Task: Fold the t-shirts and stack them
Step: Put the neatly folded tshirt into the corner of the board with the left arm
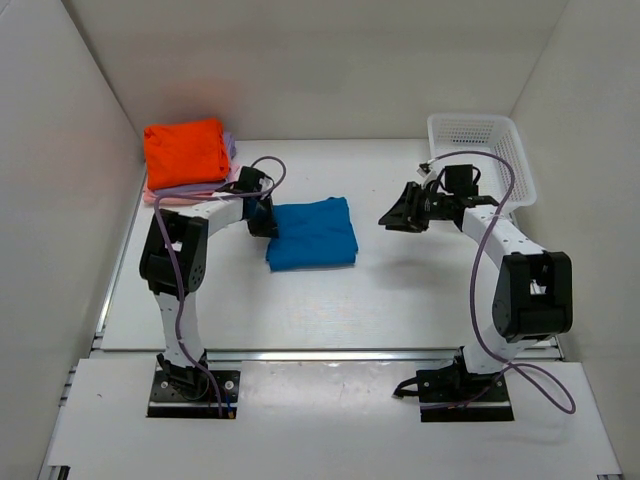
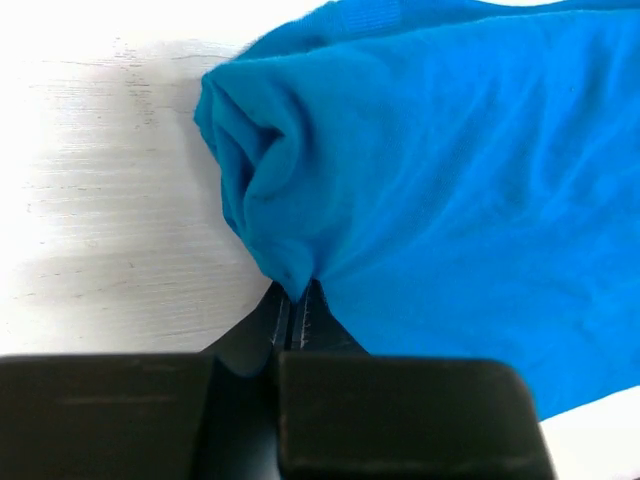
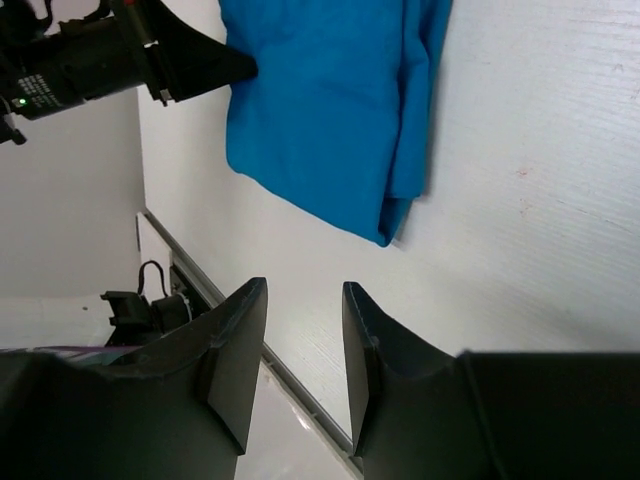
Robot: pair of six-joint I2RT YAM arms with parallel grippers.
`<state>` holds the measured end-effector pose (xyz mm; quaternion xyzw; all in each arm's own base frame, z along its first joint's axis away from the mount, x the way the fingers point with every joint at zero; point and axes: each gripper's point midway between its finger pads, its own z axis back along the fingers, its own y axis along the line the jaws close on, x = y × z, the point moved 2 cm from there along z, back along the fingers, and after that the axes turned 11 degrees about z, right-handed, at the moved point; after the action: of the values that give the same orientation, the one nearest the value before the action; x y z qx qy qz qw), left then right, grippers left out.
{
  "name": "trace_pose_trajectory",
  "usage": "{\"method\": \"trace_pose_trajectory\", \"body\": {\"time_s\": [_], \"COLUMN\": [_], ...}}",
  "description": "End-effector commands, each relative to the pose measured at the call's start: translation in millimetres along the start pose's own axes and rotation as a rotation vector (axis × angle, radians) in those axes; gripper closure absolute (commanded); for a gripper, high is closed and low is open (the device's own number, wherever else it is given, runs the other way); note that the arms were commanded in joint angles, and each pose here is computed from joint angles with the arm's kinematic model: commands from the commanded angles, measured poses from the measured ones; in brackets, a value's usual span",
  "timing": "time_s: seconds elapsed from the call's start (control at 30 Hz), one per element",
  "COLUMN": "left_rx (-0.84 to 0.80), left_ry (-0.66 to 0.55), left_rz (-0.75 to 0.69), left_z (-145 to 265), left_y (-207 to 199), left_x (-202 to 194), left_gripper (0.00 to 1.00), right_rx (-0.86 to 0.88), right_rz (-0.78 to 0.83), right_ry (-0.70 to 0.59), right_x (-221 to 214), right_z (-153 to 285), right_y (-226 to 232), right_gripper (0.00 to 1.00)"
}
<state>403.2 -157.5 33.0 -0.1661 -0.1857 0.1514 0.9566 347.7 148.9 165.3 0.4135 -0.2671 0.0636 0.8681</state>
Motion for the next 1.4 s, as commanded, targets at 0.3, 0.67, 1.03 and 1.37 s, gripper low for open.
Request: {"method": "trace_pose_trajectory", "body": {"time_s": [0.3, 0.67, 1.03, 1.37], "left_rx": [0.013, -0.11, -0.287, -0.298], "left_ry": [-0.278, -0.501, -0.689, -0.72], "left_rz": [-0.161, -0.092, -0.04, 0.029], "left_z": [67.0, 97.5, 190.2, 227.5], "left_y": [-29.5, -17.9, -23.2, -2.0], "left_x": [153.2, 279.0, 315.6, 320.7], "left_gripper": [1.0, 1.0, 1.0, 1.0], "right_rx": [0.095, 0.181, 0.171, 0.191], "right_rz": [0.032, -0.014, -0.044, -0.054], "right_ry": [-0.041, -0.083, -0.059, -0.03], "right_x": [1.6, -0.5, -8.2, -21.3], "right_z": [16.9, 17.5, 2.6, -4.2], "right_y": [26.5, 47.4, 43.1, 47.1], "right_gripper": [0.69, 0.7, 0.71, 0.71]}}
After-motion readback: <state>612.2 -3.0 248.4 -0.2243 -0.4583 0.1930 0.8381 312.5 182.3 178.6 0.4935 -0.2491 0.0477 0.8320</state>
